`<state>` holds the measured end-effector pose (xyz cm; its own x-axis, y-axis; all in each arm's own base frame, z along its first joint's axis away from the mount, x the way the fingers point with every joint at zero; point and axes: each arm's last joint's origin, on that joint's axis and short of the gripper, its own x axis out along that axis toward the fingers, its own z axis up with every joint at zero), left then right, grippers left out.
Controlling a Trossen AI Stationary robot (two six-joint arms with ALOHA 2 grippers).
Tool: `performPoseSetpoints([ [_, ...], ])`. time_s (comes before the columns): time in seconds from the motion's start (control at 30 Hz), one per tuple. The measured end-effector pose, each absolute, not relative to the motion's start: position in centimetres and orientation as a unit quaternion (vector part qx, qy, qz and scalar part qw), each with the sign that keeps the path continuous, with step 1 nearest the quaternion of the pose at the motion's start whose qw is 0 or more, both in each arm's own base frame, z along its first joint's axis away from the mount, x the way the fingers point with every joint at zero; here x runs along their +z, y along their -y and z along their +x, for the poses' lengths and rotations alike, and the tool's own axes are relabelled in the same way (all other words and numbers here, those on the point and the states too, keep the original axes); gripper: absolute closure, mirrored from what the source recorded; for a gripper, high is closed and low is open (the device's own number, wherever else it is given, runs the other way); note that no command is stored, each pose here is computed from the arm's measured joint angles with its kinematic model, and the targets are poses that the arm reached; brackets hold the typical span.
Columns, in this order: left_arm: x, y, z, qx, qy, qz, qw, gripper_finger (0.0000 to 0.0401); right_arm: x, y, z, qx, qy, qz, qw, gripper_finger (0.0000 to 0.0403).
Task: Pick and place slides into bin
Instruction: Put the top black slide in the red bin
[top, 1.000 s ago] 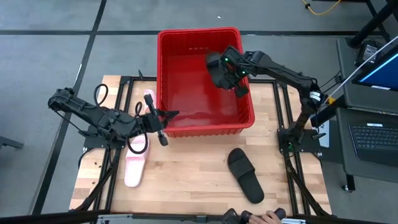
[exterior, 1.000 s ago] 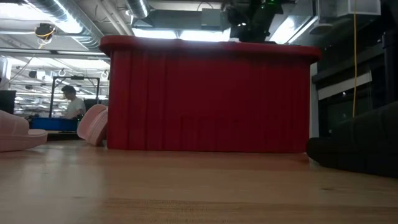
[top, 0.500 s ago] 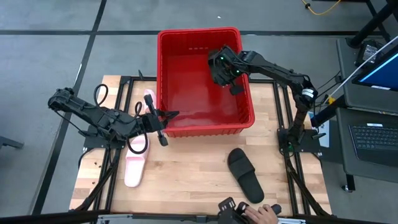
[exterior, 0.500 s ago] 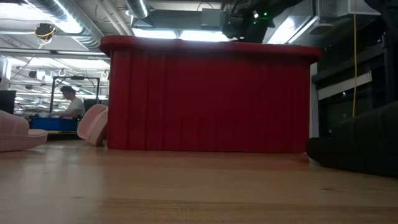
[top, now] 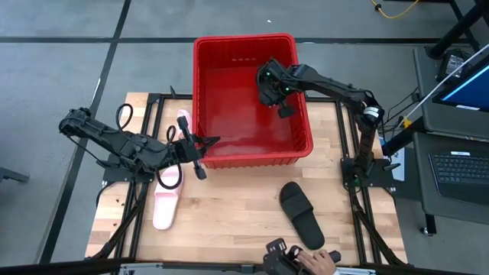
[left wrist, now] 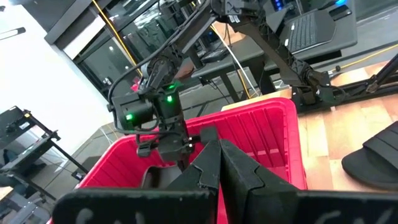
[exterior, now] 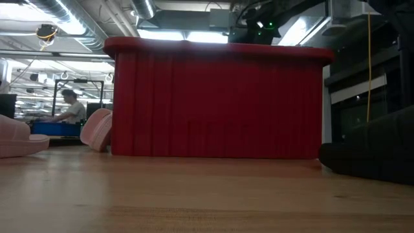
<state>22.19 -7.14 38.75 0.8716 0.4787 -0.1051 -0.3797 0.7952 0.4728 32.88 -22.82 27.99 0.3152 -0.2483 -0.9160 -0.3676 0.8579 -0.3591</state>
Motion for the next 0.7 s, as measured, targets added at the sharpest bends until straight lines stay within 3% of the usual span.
performPoseSetpoints([
  [0.7, 38.69, 7.15, 22.18, 0.23, -0.108, 0.205, 0.945, 0.04, 27.13, 23.57, 33.29, 0.03, -0.584, -0.265, 0.766, 0.0391],
])
